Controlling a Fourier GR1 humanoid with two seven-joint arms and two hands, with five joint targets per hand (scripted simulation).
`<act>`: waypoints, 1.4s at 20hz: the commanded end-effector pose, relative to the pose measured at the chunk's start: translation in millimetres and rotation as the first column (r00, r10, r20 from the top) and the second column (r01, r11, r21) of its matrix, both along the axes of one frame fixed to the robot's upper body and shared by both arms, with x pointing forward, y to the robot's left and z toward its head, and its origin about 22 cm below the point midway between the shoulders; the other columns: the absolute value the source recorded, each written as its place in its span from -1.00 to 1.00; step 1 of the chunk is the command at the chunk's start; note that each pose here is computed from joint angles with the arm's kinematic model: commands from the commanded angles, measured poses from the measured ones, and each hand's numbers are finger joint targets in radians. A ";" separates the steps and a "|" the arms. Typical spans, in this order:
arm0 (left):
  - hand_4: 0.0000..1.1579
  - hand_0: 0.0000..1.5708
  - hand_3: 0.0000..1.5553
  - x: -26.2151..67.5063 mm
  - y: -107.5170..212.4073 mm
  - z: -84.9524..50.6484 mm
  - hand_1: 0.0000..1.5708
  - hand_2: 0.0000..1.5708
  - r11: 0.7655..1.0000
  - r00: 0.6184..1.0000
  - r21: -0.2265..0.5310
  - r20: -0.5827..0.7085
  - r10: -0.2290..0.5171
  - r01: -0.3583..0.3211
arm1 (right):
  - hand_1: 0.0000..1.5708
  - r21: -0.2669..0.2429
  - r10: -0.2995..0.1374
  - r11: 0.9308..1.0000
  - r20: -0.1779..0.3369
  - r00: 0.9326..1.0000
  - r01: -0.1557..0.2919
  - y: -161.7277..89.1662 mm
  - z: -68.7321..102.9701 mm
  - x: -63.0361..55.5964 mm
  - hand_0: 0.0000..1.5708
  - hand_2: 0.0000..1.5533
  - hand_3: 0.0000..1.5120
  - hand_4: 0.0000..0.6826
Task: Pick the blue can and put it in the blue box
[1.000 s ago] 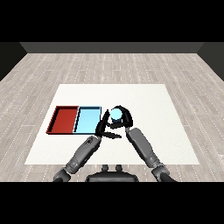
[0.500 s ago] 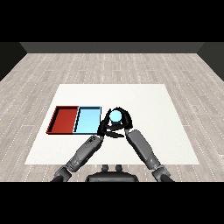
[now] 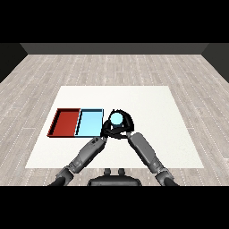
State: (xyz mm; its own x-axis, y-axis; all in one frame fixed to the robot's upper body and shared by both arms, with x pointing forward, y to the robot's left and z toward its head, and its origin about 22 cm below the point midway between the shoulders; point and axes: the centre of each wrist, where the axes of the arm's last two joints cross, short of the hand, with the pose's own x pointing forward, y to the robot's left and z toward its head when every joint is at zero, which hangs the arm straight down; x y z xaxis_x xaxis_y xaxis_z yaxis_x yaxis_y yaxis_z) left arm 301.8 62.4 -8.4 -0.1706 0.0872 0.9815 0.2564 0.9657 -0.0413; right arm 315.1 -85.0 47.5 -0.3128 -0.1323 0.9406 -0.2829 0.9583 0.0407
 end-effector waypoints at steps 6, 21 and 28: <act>-1.00 -1.00 -1.00 -24.1 -11.2 -3.0 -1.00 -1.00 1.000 1.000 0.014 0.015 -0.018 0.018 | 0.82 -0.012 -0.005 1.000 0.014 1.000 0.005 -13.2 -11.0 2.1 0.82 0.86 0.79 0.53; 0.94 1.00 0.88 9.5 -21.4 -5.7 1.00 0.99 0.984 0.988 0.113 -0.047 0.146 -0.140 | 0.81 -0.002 0.058 0.998 0.013 0.998 -0.058 25.5 4.7 -20.1 0.81 0.88 0.81 0.55; 0.97 1.00 0.89 14.4 -10.6 4.6 1.00 0.99 0.977 0.982 0.110 -0.027 0.186 -0.182 | 0.82 0.020 0.033 0.999 0.022 0.999 -0.034 7.1 1.3 -7.1 0.82 0.89 0.83 0.56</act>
State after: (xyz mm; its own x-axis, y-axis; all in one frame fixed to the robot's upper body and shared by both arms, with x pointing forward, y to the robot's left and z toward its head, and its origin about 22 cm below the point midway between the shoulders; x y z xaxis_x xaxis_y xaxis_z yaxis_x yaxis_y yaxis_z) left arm 311.4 60.6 -13.9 -0.1688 -0.0387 0.9849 0.1031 0.9931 0.0567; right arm 307.7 -68.2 49.2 -0.3296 -0.1186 0.9366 -0.2939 0.9557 0.0176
